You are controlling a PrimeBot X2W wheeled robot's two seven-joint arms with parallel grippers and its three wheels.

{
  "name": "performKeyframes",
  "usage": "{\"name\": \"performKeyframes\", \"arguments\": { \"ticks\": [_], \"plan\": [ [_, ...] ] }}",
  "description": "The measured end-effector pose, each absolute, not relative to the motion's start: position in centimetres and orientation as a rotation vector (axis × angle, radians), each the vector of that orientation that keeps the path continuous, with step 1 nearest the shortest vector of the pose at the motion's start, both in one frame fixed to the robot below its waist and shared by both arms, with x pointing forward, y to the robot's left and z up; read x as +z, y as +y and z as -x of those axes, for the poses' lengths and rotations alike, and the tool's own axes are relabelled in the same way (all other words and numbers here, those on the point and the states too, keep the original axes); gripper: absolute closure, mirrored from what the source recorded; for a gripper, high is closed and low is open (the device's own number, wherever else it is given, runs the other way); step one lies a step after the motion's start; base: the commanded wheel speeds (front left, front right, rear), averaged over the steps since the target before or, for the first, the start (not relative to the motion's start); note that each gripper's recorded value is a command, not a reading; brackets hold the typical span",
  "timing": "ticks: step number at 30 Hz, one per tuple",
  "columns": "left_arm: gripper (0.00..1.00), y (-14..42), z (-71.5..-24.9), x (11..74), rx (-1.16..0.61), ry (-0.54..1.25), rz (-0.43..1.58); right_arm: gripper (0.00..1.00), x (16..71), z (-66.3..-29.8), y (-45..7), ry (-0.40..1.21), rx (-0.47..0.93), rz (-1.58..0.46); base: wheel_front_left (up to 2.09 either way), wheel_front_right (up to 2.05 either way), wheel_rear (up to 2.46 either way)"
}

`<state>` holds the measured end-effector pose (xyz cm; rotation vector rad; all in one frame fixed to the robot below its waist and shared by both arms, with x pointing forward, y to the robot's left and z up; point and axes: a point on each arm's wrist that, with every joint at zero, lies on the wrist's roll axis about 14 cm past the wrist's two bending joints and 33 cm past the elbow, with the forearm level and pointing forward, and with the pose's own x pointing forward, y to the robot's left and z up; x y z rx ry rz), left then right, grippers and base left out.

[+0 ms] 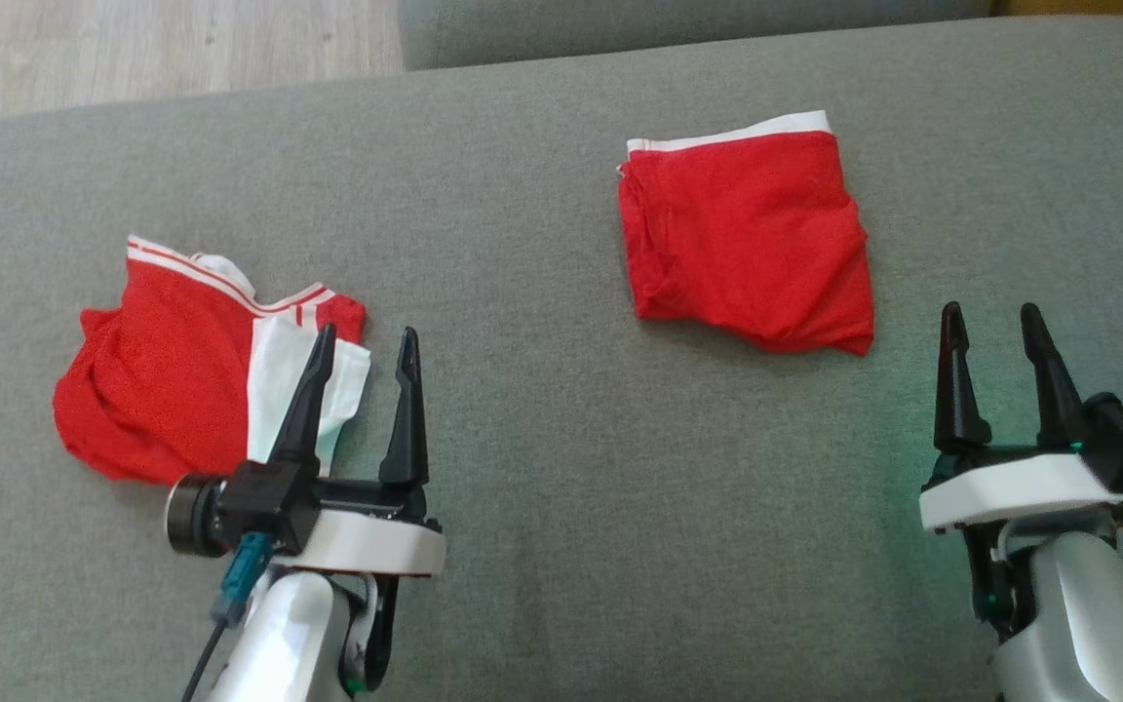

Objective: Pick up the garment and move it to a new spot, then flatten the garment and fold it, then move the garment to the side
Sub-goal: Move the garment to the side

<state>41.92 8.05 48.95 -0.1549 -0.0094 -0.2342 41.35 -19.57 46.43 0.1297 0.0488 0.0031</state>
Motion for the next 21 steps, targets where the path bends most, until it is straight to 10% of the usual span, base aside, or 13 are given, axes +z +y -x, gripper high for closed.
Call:
{"name": "performKeyframes", "arguments": {
  "ticks": [21],
  "plan": [
    [0.00,10.0,-43.7,45.7,-0.192,0.065,0.129,0.00,39.2,-50.8,-16.2,0.404,0.055,-0.162,0.00,0.00,0.00]
  ]
}}
